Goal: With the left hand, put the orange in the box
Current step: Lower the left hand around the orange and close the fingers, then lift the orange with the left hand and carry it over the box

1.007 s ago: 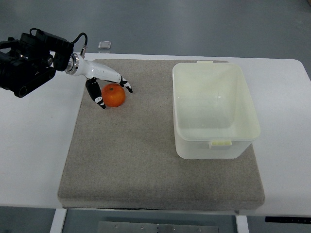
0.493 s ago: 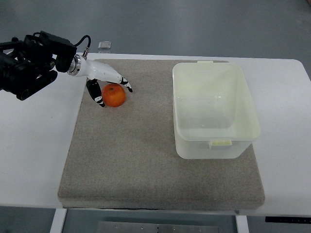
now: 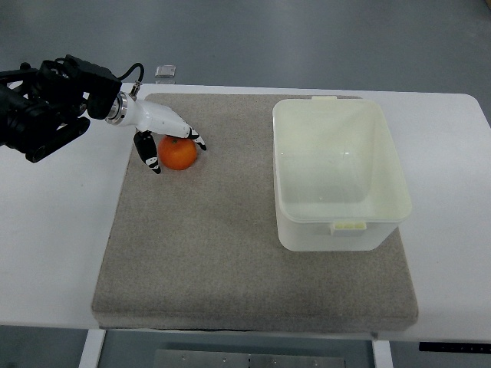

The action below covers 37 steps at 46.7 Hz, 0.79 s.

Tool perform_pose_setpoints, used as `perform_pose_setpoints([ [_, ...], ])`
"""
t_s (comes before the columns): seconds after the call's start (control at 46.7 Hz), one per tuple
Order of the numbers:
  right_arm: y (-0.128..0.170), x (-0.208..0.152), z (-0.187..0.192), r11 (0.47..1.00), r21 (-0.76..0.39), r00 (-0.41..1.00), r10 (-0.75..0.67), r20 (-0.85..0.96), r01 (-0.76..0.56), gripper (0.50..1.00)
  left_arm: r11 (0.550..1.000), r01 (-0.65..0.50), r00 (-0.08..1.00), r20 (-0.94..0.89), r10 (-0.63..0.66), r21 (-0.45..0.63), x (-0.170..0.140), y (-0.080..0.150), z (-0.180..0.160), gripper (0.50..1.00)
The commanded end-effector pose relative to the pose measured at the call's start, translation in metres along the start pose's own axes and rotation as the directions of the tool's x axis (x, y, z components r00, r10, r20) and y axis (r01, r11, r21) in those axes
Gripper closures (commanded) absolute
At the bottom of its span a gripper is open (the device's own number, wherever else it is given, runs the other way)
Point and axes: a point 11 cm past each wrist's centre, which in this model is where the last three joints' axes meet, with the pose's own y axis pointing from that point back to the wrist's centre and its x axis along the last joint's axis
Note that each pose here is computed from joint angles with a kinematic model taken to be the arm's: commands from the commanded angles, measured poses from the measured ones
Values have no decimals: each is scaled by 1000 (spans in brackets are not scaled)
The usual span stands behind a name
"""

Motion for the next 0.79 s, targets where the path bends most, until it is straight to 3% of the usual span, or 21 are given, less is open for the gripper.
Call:
perform_pose_setpoints([
  [0.0,0,0,0,1000,0,1000,0,1,0,574,1000,-2,1000,-2,2,-1,0,0,0,711],
  [0.086,0,0,0,1000,0,1000,0,1,0,574,1000,2,1000,0,-2,0,-1,0,0,921],
  [0.15,0,0,0,1000,0,1000,0,-1,0,574,1000,2,1000,2,-2,0,-1,0,0,1000],
  [0.407,0,0,0,1000,0,1000,0,-1,0,574,1000,-8,1000,8,8,3,3,1,-1,1000],
  [0.771,0,0,0,1000,0,1000,0,-1,0,574,980,-182,983,-9,183,76,43,15,-21,1000],
])
